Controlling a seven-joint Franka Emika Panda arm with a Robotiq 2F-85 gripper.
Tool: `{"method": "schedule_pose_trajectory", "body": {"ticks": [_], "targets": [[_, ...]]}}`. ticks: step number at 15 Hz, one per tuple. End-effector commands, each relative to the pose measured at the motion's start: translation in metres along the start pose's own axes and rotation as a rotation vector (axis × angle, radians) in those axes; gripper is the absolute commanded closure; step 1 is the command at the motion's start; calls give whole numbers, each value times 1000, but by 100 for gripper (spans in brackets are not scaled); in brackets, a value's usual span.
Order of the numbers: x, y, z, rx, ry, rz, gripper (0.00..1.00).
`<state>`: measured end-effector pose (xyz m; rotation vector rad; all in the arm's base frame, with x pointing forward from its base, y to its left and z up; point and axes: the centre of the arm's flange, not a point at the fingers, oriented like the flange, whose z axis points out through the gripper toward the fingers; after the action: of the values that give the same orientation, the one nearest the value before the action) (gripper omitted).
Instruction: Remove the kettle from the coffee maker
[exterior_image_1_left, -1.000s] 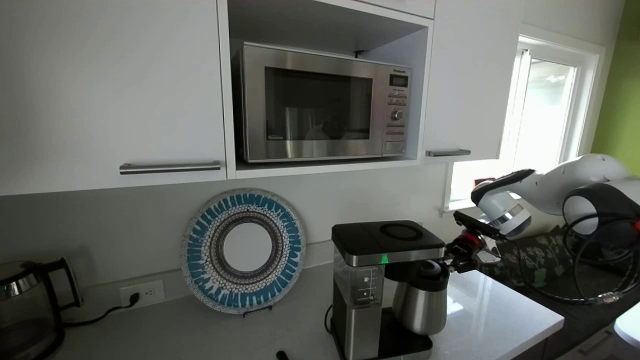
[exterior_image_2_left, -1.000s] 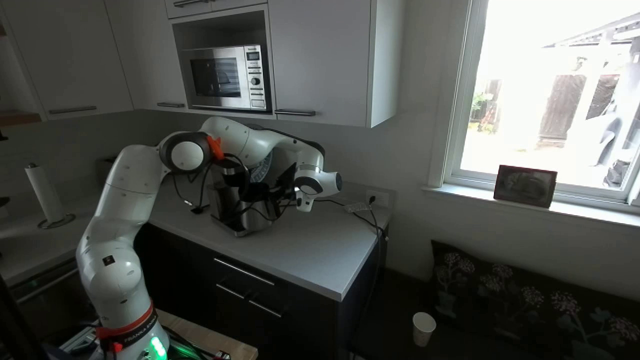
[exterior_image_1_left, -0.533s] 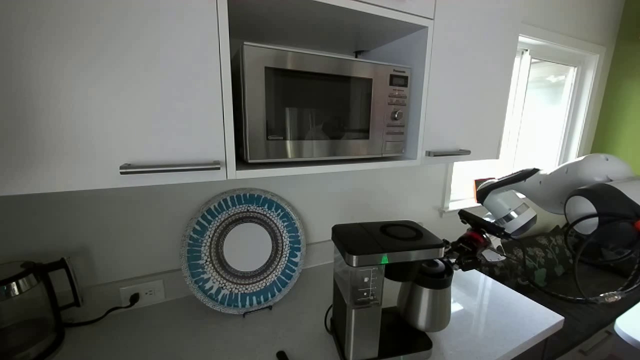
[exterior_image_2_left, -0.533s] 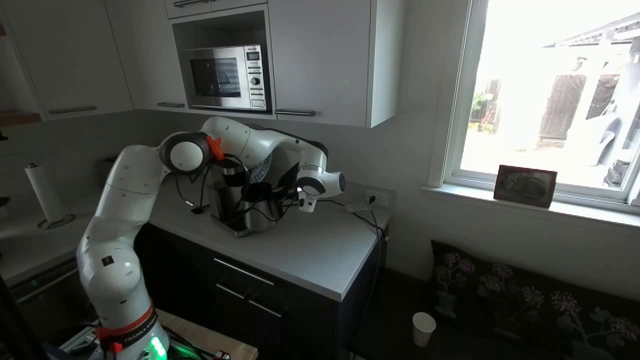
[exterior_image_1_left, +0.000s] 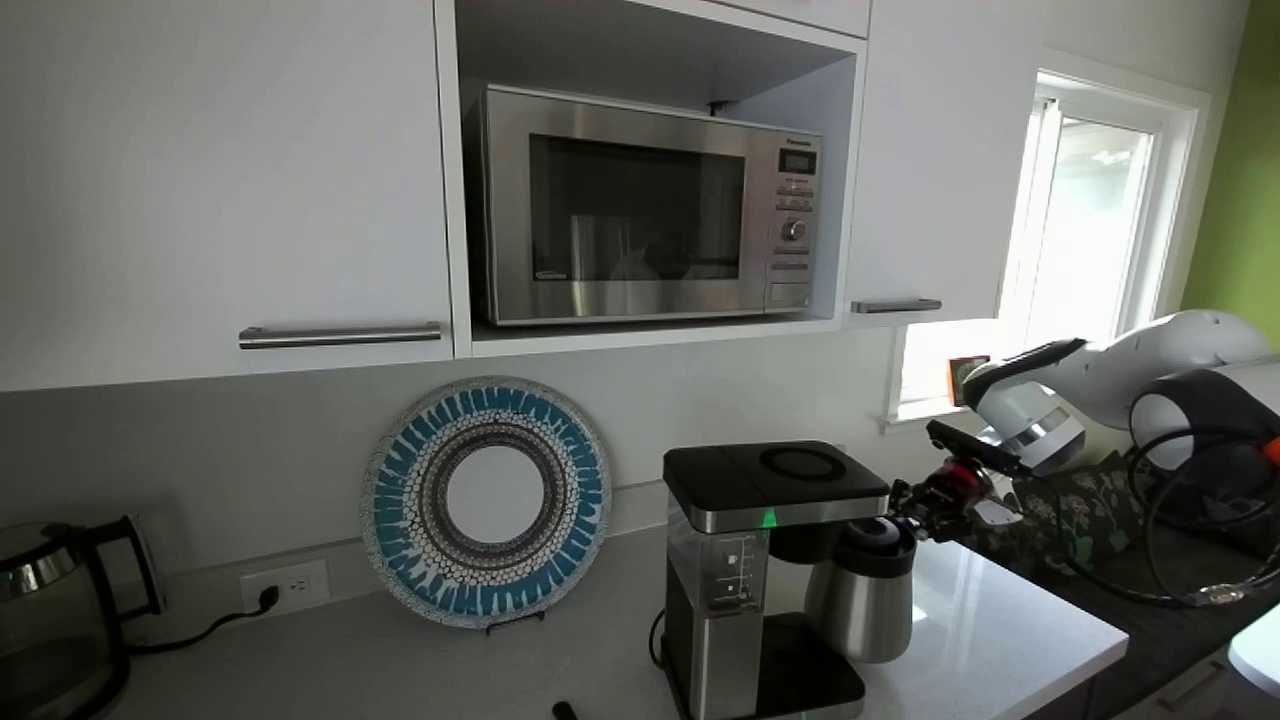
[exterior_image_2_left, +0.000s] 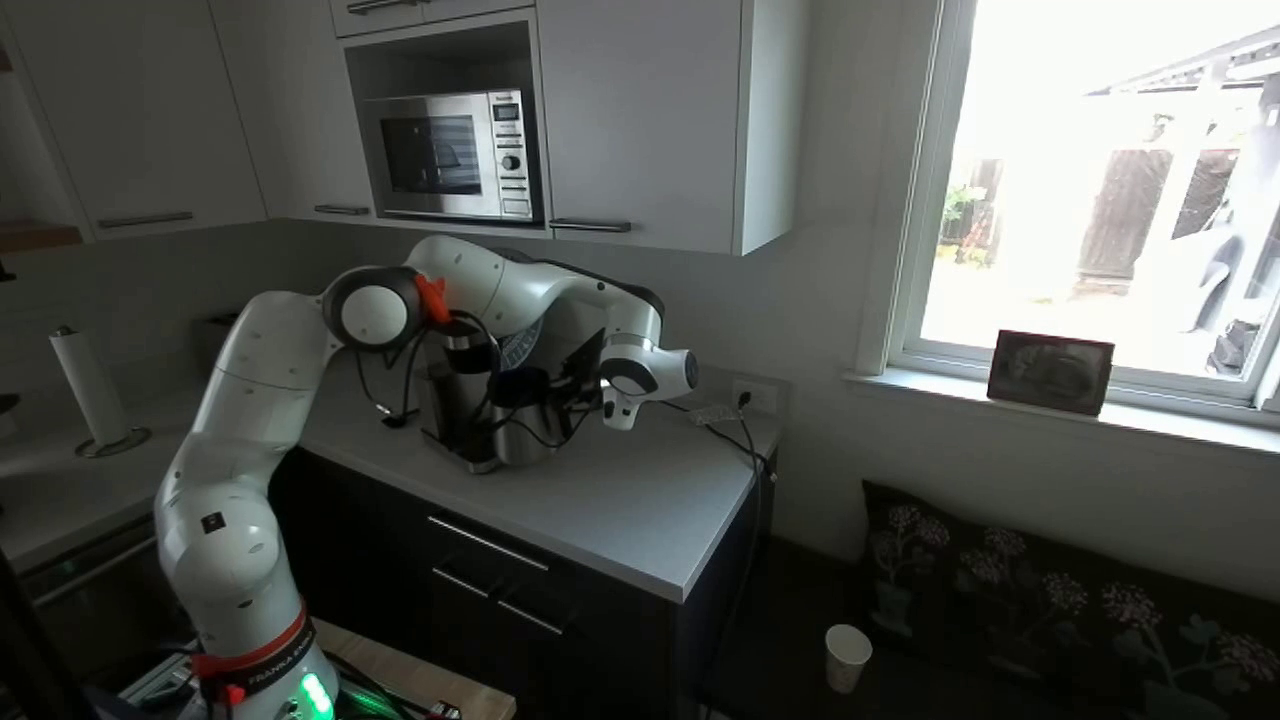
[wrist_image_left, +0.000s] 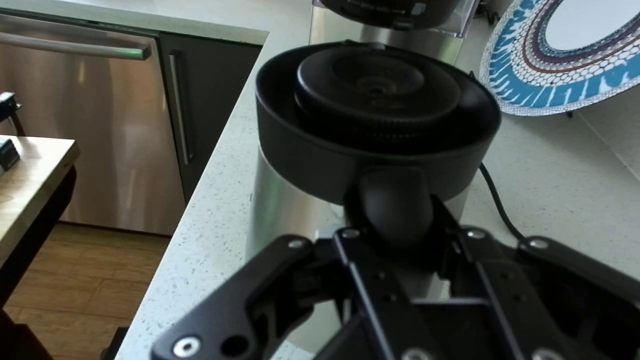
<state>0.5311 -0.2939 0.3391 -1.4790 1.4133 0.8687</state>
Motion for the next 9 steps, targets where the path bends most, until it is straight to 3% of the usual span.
{"method": "schedule_pose_trajectory", "body": {"ticks": [1, 9], "targets": [[-7, 1, -22, 28, -53, 6, 92], [-1, 10, -54, 65, -31, 11, 92]]}}
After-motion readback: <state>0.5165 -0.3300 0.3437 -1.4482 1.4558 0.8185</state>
